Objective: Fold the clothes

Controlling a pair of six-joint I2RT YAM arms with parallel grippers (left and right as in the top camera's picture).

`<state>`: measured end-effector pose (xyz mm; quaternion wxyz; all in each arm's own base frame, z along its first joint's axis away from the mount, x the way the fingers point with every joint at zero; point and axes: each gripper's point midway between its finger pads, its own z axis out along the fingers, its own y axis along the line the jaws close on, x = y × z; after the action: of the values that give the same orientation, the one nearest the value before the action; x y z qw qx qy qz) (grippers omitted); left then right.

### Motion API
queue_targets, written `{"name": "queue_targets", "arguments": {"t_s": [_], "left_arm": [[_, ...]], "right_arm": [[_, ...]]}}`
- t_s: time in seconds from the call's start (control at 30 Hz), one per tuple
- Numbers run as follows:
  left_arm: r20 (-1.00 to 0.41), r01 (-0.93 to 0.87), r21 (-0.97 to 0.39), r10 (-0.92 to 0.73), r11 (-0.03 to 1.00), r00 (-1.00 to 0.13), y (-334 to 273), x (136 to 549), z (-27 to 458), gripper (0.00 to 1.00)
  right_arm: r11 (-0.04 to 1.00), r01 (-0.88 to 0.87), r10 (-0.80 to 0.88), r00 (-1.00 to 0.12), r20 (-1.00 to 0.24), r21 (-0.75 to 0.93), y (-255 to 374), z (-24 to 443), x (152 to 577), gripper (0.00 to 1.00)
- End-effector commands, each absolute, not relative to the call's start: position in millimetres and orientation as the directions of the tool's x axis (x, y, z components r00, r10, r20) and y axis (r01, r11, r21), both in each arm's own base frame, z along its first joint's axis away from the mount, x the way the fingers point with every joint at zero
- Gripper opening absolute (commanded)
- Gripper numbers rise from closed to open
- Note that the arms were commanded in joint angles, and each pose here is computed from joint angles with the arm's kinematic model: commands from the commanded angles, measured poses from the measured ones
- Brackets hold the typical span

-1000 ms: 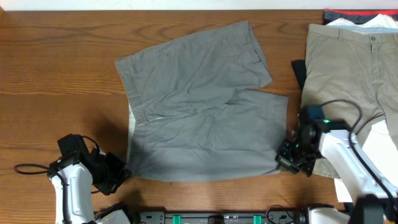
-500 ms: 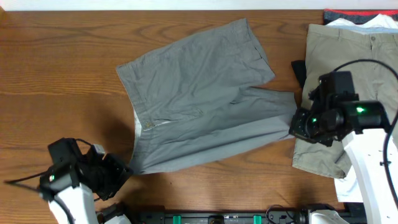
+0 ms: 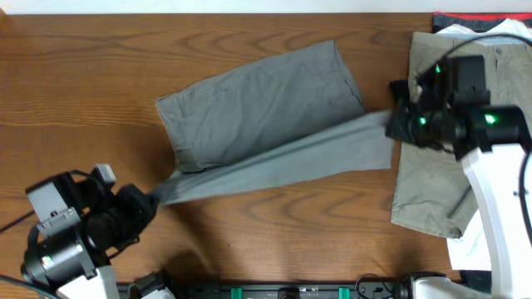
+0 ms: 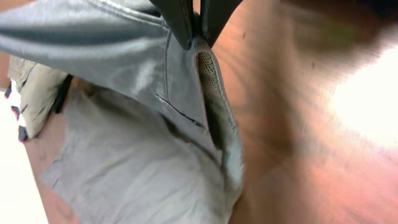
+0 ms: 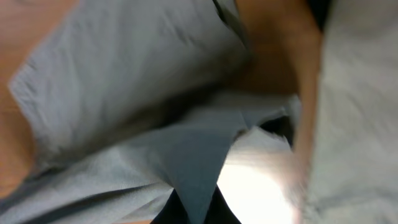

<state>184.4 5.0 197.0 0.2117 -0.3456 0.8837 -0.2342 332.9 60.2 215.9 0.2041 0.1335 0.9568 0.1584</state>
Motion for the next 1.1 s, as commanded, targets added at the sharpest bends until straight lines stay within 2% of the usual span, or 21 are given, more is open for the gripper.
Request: {"name": "queue_targets", "arguments": {"t_s": [0.0,0.27,0.47,0.63,0.9,1.07], "left_arm": [[-0.263,-0.555,-0.496,-0.725,0.668,-0.637,30,197,197,0.06],[-0.273,-0.524,-0.582,-0.756,0.622,-0.595,45,249,199,0.06],[-0.381,-0.404,-0.627,-0.715,0.666,-0.587,45,305,209,0.06],[-0.424,-0.307,-0.632,-0.650,0.711,-0.631,29,349,197,0.06],[-0.439,-0.286,-0.635,-0.639,0.718,-0.631,27,397,166,0.06],[-0.462,-0.385,-0.563,-0.665,0.731,-0.587,51,405,146,0.06]], "right_arm": [[0.934,0.192,0.315,-0.842,-0.438,0.302,45,221,374,0.01],[0.921,0.046,0.289,-0.746,-0.600,0.387,64,247,471,0.01],[0.890,0.026,0.357,-0.659,-0.662,0.454,70,251,521,0.01],[0.870,0.039,0.403,-0.630,-0.663,0.492,71,238,545,0.01],[0.871,-0.008,0.402,-0.564,-0.721,0.492,77,220,583,0.01],[0.860,-0.051,0.407,-0.533,-0.742,0.508,88,202,606,0.01]]}}
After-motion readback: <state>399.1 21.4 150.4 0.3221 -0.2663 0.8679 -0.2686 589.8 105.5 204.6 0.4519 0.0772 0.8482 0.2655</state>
